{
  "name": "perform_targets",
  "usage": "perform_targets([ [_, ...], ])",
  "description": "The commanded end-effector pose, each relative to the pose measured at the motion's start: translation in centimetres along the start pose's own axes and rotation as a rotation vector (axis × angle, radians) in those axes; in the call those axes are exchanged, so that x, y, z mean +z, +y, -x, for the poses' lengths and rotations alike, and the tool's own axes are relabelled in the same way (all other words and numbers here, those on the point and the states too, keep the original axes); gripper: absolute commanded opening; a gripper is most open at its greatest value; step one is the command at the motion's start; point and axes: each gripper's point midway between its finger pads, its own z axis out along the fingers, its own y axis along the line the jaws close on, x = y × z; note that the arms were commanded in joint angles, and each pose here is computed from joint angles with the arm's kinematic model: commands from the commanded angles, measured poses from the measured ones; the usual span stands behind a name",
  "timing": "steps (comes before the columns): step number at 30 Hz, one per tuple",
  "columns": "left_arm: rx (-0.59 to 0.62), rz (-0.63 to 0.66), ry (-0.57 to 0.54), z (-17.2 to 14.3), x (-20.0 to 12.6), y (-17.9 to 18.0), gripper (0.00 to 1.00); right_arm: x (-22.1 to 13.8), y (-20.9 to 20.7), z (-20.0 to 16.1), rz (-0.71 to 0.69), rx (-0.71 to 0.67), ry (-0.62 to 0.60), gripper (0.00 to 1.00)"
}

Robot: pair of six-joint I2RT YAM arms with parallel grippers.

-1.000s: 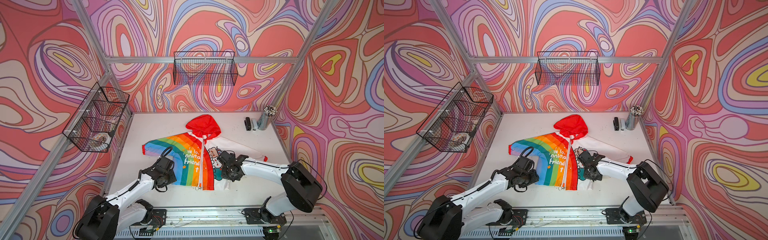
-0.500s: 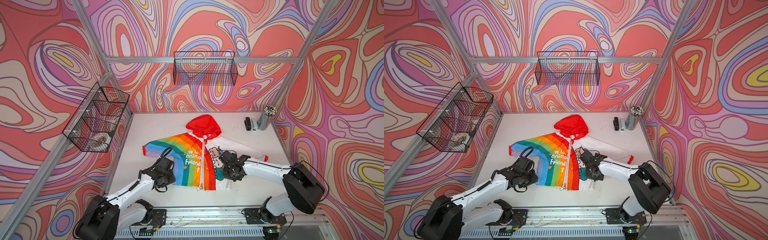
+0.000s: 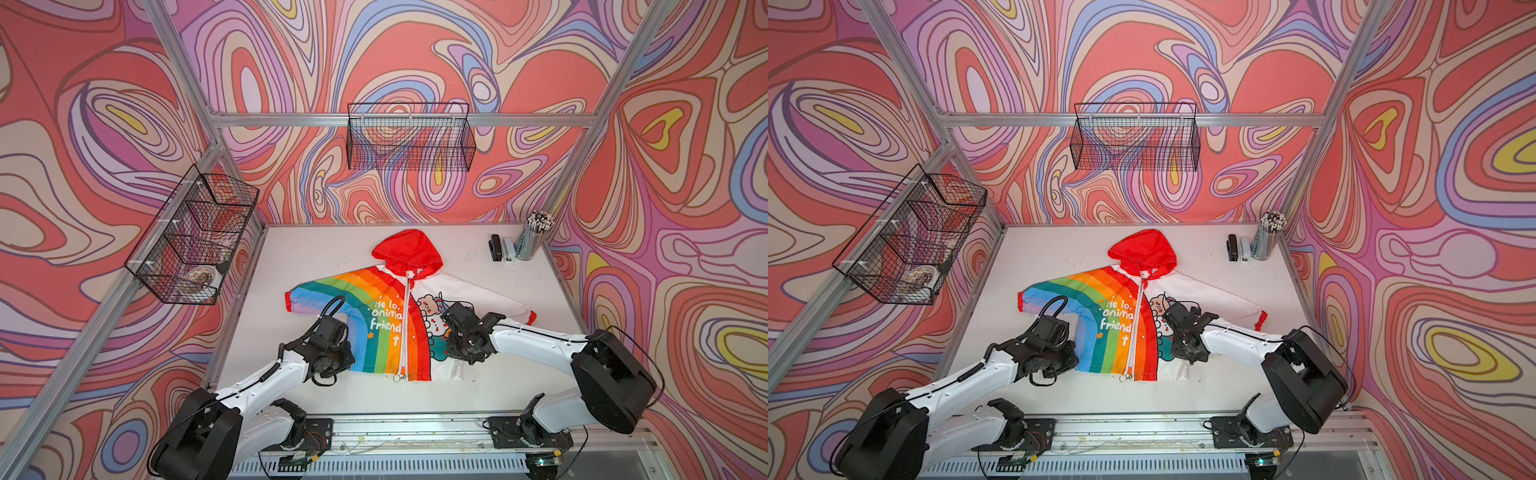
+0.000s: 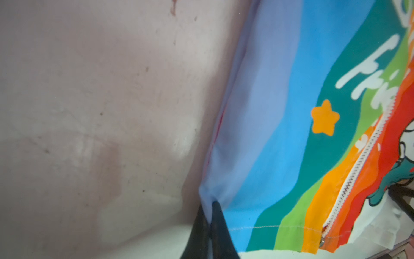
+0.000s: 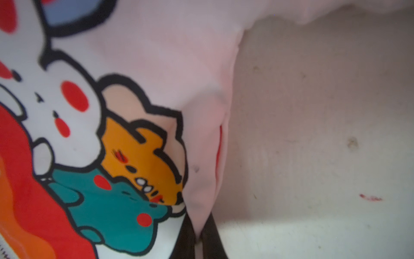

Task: Unzip the jacket
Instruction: Smooth out the jacket at the center of the board.

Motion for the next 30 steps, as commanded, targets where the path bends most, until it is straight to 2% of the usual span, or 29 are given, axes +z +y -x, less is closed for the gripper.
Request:
perform_targets([
  [1,-0.025,0.158,0.065,-2.1,0.1,3.8,0.0,0.8,-2.6,-1.6,-0.112,-0.003,0.056,0.03],
  [9,-0.041,0.273,0.008,-1.6,-1.4,6.0,0.0,0.6,-3.7,-1.7,-0.169,0.016,0.048,0.02],
  [13,-0.049,0.274,-0.006,-1.5,-1.7,6.1,0.0,0.6,-3.8,-1.6,-0.175,0.024,0.048,0.02],
  [14,-0.046,0.258,-0.006,-1.4,-1.6,5.8,0.05,0.5,-3.7,-1.5,-0.175,0.023,0.045,0.03],
  [15,-0.04,0.236,-0.004,-1.4,-1.5,5.4,0.18,0.4,-3.5,-1.4,-0.165,0.016,0.04,0.08],
  [16,-0.036,0.219,-0.01,-1.2,-1.6,5.0,0.31,0.0,-3.1,-1.1,-0.14,0.009,0.027,0.16],
  [19,-0.009,0.242,-0.068,0.1,-3.3,4.6,0.59,-1.9,-2.0,0.1,-0.064,0.013,-0.033,0.4],
  [21,0.015,0.262,-0.144,2.0,-5.5,3.8,0.68,-3.6,-1.8,1.2,-0.042,0.019,-0.097,0.46],
  [24,0.059,0.279,-0.263,4.8,-8.6,2.6,0.71,-5.9,-1.8,3.2,-0.041,0.02,-0.193,0.46],
  [27,0.098,0.222,-0.348,7.8,-10.1,0.3,0.63,-6.9,-1.3,5.6,-0.014,0.013,-0.238,0.43],
  [30,0.142,0.138,-0.36,10.5,-10.3,-2.6,0.57,-6.9,-0.4,8.3,0.054,0.024,-0.231,0.39],
])
